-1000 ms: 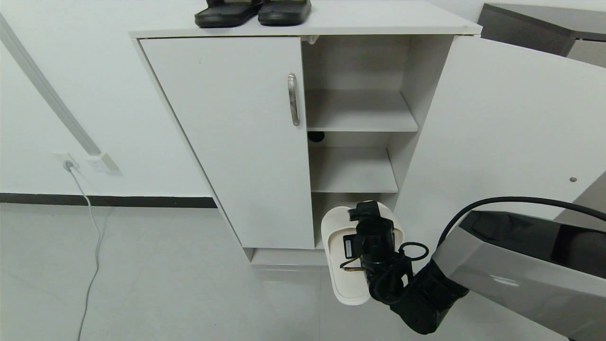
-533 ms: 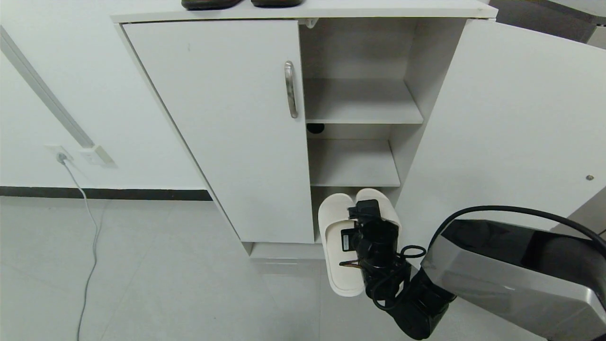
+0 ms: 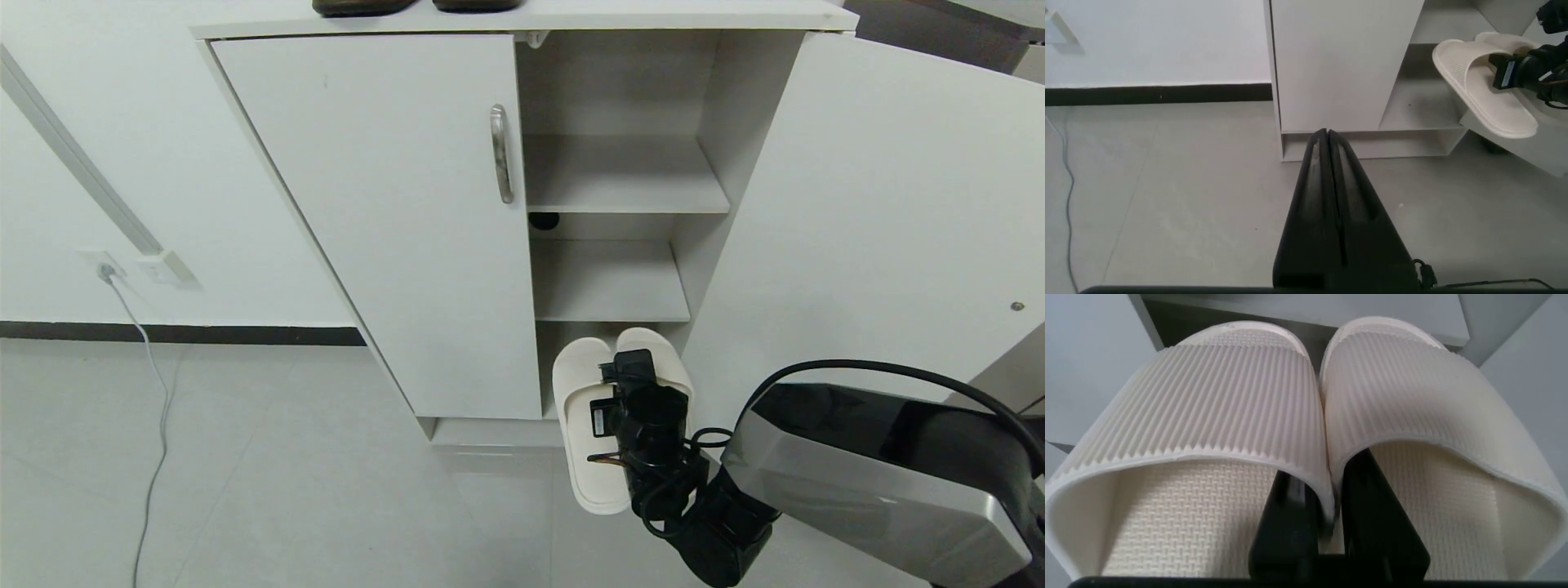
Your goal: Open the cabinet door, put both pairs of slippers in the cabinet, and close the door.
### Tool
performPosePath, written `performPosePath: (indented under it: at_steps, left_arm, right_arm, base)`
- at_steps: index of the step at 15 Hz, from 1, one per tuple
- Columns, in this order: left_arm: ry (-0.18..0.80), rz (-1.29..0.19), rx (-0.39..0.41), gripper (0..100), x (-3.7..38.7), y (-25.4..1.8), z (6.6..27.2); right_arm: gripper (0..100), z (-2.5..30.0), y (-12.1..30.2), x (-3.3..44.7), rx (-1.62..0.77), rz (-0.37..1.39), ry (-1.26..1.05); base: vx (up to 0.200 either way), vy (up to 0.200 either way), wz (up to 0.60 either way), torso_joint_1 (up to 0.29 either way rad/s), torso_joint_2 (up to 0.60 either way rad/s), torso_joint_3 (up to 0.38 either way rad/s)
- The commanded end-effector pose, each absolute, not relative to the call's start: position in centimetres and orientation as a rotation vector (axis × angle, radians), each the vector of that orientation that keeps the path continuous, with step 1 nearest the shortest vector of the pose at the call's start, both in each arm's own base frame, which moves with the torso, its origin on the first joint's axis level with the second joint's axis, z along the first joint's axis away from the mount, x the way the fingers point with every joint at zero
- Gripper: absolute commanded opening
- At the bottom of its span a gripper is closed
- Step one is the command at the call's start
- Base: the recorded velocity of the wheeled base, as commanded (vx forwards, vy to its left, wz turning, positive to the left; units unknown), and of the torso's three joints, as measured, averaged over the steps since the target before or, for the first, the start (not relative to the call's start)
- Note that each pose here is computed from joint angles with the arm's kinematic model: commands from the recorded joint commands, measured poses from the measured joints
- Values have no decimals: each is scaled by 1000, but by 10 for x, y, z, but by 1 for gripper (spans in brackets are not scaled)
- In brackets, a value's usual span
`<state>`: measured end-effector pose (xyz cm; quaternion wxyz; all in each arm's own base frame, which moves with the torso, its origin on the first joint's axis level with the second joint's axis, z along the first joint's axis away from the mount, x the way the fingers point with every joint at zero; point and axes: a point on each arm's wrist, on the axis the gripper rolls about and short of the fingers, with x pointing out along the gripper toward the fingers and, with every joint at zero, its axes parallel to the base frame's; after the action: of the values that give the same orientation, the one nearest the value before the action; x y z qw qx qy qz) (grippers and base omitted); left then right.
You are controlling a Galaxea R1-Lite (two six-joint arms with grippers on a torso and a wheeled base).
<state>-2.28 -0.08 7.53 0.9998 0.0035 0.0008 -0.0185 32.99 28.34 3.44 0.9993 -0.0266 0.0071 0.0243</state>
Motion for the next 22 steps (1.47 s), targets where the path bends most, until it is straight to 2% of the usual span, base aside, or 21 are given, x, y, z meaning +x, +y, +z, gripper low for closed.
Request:
performPosePath:
  at_steps: [1, 12, 22]
  left_arm:
    - [3, -37, 6, 0, -23, -1, 75]
    - [3, -38, 8, 0, -23, -1, 75]
    - [3, -37, 6, 0, -23, -1, 75]
  right_arm:
    - [0, 36, 283, 330, -52, 48, 11]
    - [0, 33, 280, 337, -57, 36, 14]
    - [0, 19, 284, 408, -42, -51, 3]
  base:
    - [200, 0, 0, 2, -2, -7]
    - [200, 0, 0, 1, 2, 1]
    - [0, 0, 0, 0, 0, 0]
